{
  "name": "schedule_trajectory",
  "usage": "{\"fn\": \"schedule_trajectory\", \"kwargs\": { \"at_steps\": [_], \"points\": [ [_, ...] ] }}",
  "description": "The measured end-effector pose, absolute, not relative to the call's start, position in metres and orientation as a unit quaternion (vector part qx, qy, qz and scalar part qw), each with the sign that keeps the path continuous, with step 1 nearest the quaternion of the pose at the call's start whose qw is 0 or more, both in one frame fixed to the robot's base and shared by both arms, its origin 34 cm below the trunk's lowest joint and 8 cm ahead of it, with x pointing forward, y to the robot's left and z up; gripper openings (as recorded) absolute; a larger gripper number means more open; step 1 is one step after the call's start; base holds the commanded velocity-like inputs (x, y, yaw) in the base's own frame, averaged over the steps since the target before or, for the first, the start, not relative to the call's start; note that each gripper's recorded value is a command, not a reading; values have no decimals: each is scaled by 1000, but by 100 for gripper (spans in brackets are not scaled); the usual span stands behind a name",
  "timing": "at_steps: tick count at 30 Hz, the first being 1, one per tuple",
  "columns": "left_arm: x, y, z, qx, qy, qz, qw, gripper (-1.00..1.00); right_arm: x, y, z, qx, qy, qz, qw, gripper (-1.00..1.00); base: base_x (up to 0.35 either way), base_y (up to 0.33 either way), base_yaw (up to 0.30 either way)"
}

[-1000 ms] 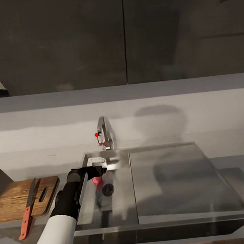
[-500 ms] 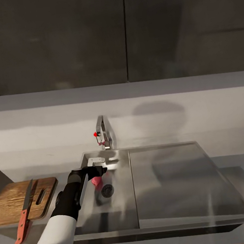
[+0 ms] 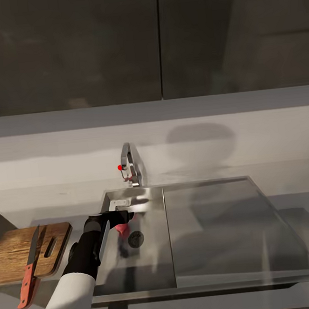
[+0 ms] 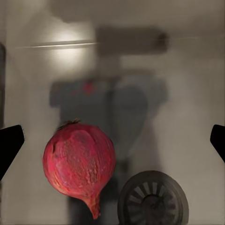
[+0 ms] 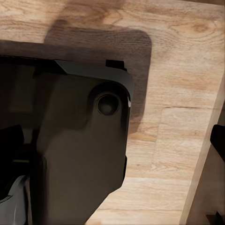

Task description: In the kitchen, take the Vidalia onion out of the sink, dice it on the chopping board with the paring knife, put the diced onion into the bowl on the countertop, then place both the paring knife and the chopping board into the sink.

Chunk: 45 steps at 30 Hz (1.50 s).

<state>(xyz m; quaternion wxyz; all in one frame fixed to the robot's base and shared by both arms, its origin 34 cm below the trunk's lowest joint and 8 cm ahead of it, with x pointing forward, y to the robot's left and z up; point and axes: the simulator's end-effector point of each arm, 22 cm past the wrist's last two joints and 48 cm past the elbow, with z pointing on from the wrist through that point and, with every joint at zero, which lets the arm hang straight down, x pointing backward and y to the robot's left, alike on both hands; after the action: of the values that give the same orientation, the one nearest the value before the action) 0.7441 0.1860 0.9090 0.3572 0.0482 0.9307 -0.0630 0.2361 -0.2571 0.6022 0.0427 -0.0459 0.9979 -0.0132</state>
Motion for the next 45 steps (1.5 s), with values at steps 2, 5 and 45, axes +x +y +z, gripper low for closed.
{"fn": "schedule_trajectory", "kwargs": {
  "at_steps": [2,5,45],
  "points": [
    [744,192,907,39,931,-63,356,100,235,-257,602,-46,998,-13,41,100,0,0,0],
    [744,202,903,23,933,-63,354,100,233,-257,601,-46,998,-13,39,100,0,0,0],
    [734,207,859,11,945,-63,320,100,207,-257,594,-46,999,-11,6,100,0,0,0]
  ]
}}
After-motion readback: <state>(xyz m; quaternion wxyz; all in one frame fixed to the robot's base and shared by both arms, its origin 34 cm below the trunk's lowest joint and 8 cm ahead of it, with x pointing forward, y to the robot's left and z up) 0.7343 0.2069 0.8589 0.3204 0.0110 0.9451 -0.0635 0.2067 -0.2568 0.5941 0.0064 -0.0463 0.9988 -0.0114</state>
